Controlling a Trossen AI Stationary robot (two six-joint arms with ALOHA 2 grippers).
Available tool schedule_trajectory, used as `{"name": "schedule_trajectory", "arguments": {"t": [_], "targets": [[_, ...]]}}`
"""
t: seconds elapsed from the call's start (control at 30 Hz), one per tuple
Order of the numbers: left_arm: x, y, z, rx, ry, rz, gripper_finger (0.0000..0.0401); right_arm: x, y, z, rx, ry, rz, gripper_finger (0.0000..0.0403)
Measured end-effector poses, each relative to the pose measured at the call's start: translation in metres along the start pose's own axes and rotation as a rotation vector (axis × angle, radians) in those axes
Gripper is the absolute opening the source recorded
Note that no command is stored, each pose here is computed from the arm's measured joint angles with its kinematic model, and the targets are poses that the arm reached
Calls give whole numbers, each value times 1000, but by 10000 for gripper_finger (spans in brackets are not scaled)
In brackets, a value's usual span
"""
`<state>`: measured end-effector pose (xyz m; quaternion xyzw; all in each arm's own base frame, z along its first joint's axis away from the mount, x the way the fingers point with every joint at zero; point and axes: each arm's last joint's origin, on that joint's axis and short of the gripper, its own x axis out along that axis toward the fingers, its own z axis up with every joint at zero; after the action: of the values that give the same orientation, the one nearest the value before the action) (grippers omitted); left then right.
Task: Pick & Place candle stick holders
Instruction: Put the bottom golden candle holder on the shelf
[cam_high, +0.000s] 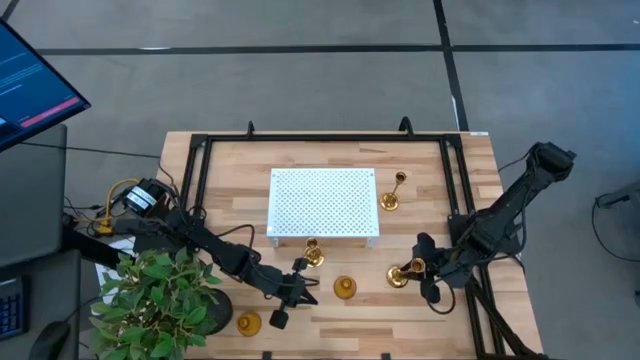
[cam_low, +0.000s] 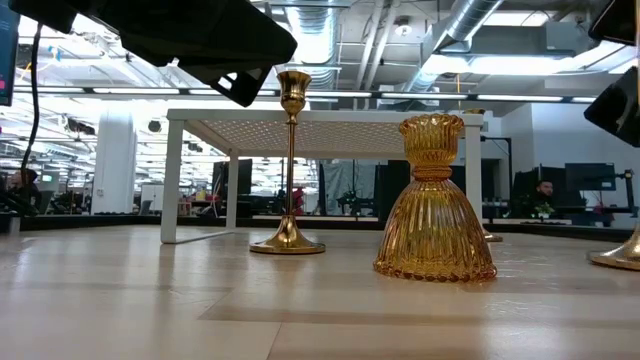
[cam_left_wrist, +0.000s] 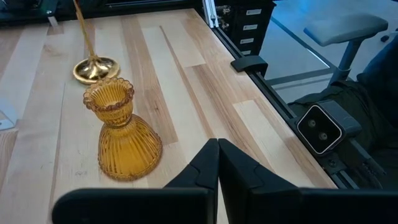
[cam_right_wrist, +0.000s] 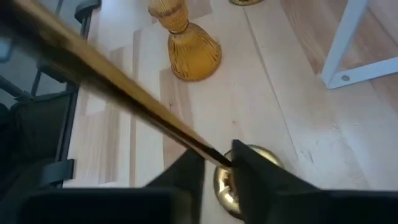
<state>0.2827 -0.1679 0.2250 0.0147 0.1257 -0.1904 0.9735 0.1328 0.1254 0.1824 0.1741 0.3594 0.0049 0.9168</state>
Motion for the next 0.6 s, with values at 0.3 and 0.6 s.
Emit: {"name": "schedule_trajectory", "arguments": {"t": [0.3, 0.6], "targets": [[0, 0, 0, 0, 0, 0, 8, -19, 16, 25, -54, -87, 91, 7], [-1, 0, 1, 0, 0, -1, 8, -54, 40, 86, -267, -235, 116, 5]]}}
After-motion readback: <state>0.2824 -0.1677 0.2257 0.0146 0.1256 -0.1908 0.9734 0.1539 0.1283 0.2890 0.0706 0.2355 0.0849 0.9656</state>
